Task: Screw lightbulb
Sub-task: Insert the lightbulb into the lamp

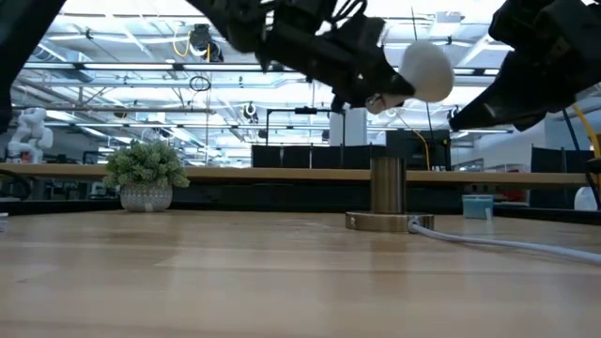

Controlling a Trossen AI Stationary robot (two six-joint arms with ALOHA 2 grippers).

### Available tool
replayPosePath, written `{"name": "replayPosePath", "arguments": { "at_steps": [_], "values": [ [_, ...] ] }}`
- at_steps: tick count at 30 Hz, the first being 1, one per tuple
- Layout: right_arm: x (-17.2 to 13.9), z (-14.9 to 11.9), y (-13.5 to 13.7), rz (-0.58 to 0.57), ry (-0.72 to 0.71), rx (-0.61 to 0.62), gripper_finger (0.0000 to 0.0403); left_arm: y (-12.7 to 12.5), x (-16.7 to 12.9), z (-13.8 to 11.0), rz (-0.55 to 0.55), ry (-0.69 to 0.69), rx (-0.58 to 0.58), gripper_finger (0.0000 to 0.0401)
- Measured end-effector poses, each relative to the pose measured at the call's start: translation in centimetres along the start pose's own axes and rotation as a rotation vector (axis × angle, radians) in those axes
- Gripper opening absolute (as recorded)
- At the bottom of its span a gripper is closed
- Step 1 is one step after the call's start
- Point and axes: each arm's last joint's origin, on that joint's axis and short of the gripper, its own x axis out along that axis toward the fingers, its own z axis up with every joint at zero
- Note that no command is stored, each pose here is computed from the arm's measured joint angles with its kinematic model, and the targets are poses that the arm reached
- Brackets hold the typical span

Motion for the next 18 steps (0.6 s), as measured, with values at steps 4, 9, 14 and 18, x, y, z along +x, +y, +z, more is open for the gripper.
{"name": "replayPosePath", "arguments": {
  "at_steps": [4, 9, 14, 18],
  "values": [
    [0.0, 0.0, 0.0, 0.009, 0.006, 0.064, 0.0000, -0.7, -0.1, -2.1, -0.093, -0.049, -0.034, 0.0162],
    [-0.3, -0.4, 0.3, 0.083, 0.099, 0.066, 0.0000, -3.4, -0.4, -4.5, -0.170, -0.104, -0.049, 0.0161],
    [-2.0, 1.5, 0.7, -0.035, 0.259, -0.004, 0.0000, -5.7, -0.9, -5.4, -0.201, -0.188, 0.010, 0.0161],
    [-4.1, 3.6, 0.0, -0.218, 0.382, -0.025, 0.0000, -5.8, -0.9, -5.2, -0.175, -0.211, 0.061, 0.0161]
  ]
}}
